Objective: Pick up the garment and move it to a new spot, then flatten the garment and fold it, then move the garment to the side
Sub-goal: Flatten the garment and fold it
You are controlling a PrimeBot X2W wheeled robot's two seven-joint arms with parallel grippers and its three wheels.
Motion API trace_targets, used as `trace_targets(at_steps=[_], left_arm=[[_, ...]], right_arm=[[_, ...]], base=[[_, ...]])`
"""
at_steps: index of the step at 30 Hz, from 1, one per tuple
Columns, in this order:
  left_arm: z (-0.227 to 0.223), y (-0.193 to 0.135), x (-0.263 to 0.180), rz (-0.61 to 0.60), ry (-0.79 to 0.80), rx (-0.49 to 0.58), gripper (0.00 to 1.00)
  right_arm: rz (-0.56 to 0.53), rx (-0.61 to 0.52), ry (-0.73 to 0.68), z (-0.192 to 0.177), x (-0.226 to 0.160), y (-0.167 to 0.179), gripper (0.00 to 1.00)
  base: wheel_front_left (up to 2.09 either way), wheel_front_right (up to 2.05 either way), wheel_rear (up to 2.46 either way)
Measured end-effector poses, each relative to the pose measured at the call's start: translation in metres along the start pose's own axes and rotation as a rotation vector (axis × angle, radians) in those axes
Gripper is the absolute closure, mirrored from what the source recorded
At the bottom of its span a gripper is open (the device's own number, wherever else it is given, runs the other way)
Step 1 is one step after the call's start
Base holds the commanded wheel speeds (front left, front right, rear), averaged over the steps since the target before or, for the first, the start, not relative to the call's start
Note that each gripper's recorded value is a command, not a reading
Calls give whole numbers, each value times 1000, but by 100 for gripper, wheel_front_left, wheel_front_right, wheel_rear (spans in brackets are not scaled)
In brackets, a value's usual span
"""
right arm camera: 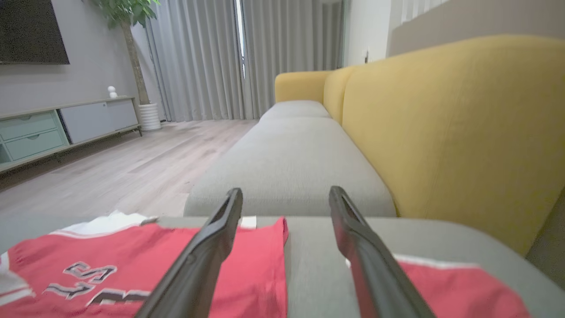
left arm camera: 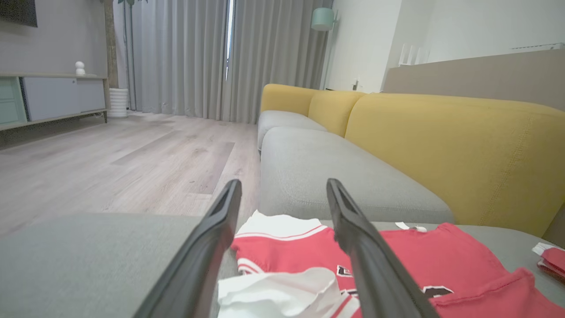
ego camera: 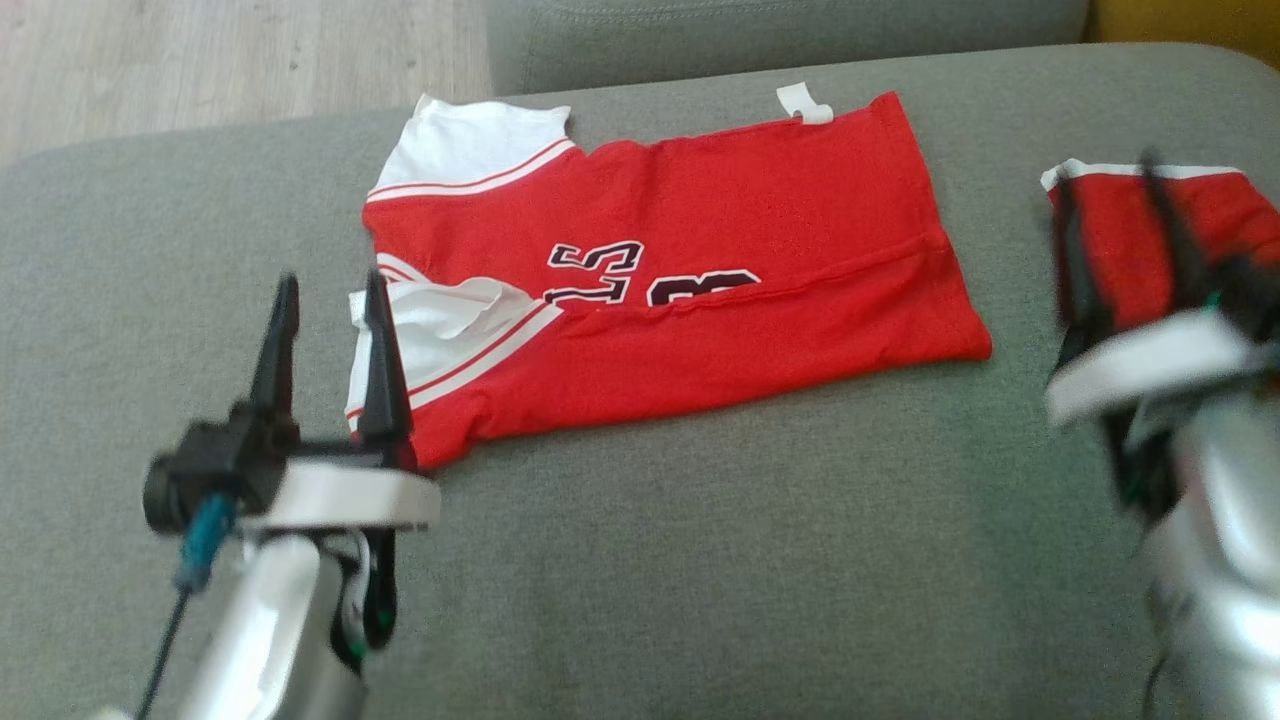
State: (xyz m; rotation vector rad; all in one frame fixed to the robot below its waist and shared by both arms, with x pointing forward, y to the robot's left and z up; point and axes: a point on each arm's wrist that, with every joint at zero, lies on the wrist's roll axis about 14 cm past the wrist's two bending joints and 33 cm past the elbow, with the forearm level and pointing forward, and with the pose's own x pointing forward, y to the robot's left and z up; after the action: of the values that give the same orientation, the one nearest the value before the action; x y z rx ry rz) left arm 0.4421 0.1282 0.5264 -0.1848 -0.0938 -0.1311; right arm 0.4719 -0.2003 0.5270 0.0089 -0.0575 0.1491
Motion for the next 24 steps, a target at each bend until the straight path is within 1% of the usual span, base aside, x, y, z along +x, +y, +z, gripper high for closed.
trace_targets(at_steps=[3, 5, 10, 16, 18, 23, 24], left_arm=[[-11, 2, -14, 34, 28, -23, 0], [-20, 1, -22, 45, 50, -40, 0], [-23, 0, -30, 49, 53, -51, 0], [-29, -2, -30, 29, 67, -29, 0], [-45, 0, -33, 31, 119, -22, 0], [-102, 9, -48, 66, 329, 26, 0], [-102, 9, -48, 66, 329, 26, 0]], right_arm=[[-28, 39, 47, -27, -28, 12, 0], [-42, 45, 63, -36, -40, 17, 0], [-67, 54, 44, -33, -49, 22, 0], [-67, 46, 34, -31, -49, 24, 0], [-67, 46, 35, -31, -48, 25, 0], [-62, 50, 46, -37, -48, 27, 0], [-62, 50, 46, -37, -48, 27, 0]], base=[[0, 0, 0], [0, 0, 0], [0, 0, 0], [0, 0, 0], [0, 0, 0], [0, 0, 0], [0, 0, 0]])
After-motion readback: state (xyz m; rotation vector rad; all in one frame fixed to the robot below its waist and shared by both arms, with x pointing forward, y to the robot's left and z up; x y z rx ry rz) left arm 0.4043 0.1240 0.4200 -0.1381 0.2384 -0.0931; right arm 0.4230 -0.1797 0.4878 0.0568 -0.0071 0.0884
